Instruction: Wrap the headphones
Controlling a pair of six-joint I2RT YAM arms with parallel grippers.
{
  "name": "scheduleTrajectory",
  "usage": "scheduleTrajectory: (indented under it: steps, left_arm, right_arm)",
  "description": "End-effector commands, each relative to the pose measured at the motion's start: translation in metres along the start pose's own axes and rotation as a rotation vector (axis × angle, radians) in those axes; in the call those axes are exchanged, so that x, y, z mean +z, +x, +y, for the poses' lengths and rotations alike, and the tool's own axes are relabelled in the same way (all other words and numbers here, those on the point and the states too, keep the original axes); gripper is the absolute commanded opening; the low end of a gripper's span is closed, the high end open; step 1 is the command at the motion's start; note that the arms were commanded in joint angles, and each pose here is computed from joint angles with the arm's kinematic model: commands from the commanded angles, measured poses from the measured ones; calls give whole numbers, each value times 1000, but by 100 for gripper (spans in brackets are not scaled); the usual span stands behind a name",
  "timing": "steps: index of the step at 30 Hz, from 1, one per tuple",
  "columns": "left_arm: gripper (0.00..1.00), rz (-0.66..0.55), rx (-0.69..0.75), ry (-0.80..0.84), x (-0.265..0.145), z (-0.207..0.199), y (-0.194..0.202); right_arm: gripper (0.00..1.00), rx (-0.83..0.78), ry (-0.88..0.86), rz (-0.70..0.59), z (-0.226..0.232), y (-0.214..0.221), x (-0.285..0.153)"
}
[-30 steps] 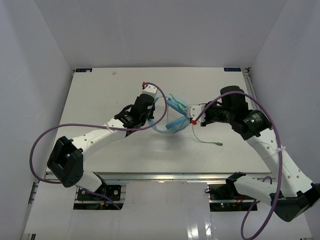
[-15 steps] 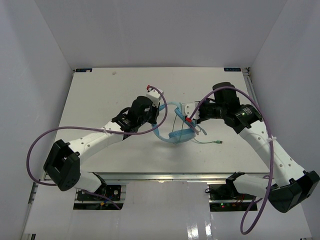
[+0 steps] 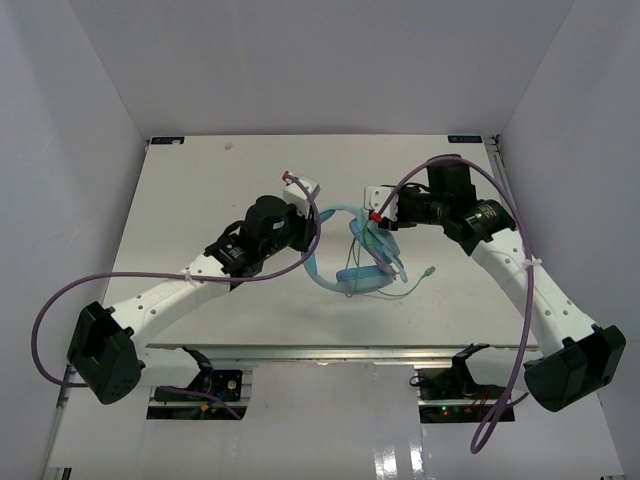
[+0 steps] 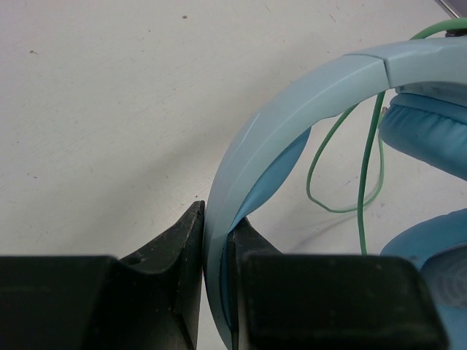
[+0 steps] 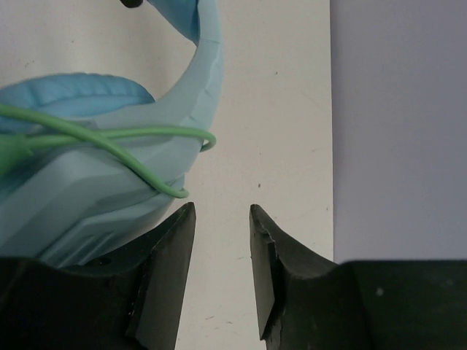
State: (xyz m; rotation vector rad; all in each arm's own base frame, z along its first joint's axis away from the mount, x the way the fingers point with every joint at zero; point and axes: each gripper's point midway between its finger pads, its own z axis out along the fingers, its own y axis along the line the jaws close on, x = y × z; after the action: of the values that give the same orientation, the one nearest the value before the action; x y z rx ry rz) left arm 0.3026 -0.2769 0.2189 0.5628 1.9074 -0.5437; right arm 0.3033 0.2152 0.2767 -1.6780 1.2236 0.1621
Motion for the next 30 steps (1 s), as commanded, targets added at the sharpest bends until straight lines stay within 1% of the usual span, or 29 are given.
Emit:
scheduleTrajectory:
  steps: [1, 7, 9, 11, 13, 15, 16, 18, 20, 25, 30]
  left_arm:
    - [0, -157, -59, 66, -24, -15, -47]
    - [0, -185, -84, 73, -38, -18, -62]
    - [0, -186, -96, 71, -42, -18, -68]
    - [0, -198, -112, 55, -49, -17, -77]
    - [0, -215, -129, 36, -57, -14, -89]
    - [0, -241, -151, 28, -65, -14, -103]
    - [0, -238, -166, 20, -67, -13, -105]
    - [0, -250, -181, 25, -72, -15, -116]
    - [0, -256, -196, 33, -75, -18, -123]
    - [0, -274, -276, 33, -81, -20, -139]
    - [0, -317, -359, 55, -90, -26, -164]
  right_arm:
    - [45, 44, 21, -67, -9, -10, -1]
    - [57, 156, 16, -138, -11, -6, -8]
    - [63, 220, 28, -171, -14, -3, -12]
    - [71, 363, 30, -198, -10, 4, -13]
    - [75, 437, 31, -252, -11, 6, -18]
    - [83, 568, 11, -289, -1, 12, -19]
    - [88, 571, -2, -332, 0, 6, -18]
    - [91, 648, -28, -359, 11, 6, -16]
    - [95, 654, -28, -397, 13, 2, -15]
    - [98, 719, -119, -467, 33, -5, -12]
    - [99, 698, -105, -534, 39, -10, -12]
